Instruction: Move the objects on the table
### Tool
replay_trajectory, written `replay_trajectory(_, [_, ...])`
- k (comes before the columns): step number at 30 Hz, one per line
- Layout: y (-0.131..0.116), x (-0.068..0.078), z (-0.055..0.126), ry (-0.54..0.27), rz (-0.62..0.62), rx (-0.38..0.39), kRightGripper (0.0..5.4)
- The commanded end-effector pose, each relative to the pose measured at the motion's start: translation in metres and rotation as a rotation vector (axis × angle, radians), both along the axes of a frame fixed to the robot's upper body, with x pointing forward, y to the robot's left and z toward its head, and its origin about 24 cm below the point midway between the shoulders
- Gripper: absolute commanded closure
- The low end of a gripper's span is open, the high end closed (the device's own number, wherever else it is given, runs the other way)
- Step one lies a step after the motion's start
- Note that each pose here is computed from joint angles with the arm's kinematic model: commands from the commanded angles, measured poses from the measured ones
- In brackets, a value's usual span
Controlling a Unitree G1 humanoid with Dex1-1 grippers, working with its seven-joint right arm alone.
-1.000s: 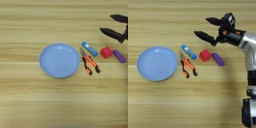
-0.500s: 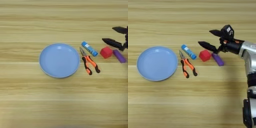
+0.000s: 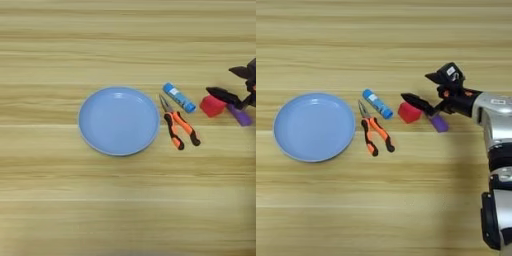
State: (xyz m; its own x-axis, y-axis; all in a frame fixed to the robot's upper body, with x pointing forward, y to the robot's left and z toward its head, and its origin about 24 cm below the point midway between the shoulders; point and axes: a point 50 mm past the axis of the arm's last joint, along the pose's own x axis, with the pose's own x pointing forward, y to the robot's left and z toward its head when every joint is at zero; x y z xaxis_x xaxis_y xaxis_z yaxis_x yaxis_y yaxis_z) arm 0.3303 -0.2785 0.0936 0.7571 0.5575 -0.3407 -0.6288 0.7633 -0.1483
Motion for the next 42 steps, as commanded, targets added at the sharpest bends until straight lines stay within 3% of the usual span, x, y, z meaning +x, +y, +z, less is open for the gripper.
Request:
replay_trajectory(1, [0.002, 0.016, 0.037, -0.137, -0.01, -0.053, 0.05])
replay_trajectory(23, [0.003, 0.021, 0.01, -0.035, -0.077, -0.097, 0.05])
replay_trajectory(42, [0.004, 0.022, 0.002, -0.01, -0.086, -0.121, 2.01])
